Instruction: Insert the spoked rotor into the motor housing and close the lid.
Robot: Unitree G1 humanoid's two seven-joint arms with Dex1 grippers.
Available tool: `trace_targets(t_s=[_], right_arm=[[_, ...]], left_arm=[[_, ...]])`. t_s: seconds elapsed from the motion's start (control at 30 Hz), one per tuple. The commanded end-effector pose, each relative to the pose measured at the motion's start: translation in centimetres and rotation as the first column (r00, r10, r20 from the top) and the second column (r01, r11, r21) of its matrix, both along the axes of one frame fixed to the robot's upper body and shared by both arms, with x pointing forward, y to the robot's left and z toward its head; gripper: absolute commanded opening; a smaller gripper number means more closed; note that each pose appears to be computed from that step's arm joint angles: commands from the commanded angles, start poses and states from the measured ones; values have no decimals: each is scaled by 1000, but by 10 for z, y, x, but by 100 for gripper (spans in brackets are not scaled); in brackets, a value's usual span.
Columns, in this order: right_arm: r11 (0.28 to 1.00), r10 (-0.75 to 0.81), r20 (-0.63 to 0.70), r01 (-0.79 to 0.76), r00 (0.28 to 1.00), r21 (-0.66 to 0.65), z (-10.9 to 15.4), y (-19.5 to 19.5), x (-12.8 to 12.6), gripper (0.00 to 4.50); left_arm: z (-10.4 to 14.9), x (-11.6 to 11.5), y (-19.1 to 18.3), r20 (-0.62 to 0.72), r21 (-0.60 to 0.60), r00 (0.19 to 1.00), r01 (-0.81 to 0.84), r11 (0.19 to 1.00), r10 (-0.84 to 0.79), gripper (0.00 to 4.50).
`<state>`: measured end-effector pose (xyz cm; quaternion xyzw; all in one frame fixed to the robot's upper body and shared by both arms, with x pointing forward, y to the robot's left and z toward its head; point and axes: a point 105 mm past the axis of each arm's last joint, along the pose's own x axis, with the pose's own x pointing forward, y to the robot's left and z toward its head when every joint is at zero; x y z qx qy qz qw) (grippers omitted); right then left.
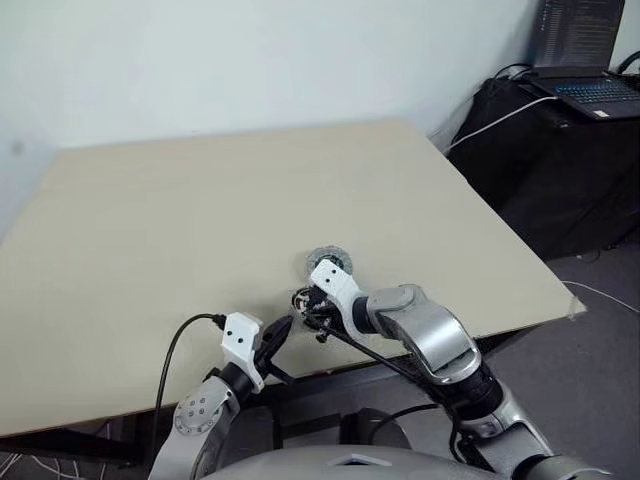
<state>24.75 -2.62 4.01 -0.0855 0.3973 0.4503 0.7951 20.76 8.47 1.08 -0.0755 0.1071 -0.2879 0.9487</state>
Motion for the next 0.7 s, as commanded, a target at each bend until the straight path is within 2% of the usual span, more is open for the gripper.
trace_targets(t_s=[0.03,0.27,0.47,0.7], right_arm=[[998,-67,-9,67,998,14,9,1,8,10],[969,-240,-111,246,964,37,4,10,24,10],[958,-278,-107,284,955,49,-3,20,34,10],[961,-262,-67,267,963,75,0,26,39,229]], left_arm=[[9,1,0,37,-15,999,2,1000,-1,0],[9,-1,2,33,-14,999,-11,1000,11,0],[10,-1,2,35,-14,999,-15,1000,16,0],[10,-1,3,36,-11,999,-15,1000,16,0]])
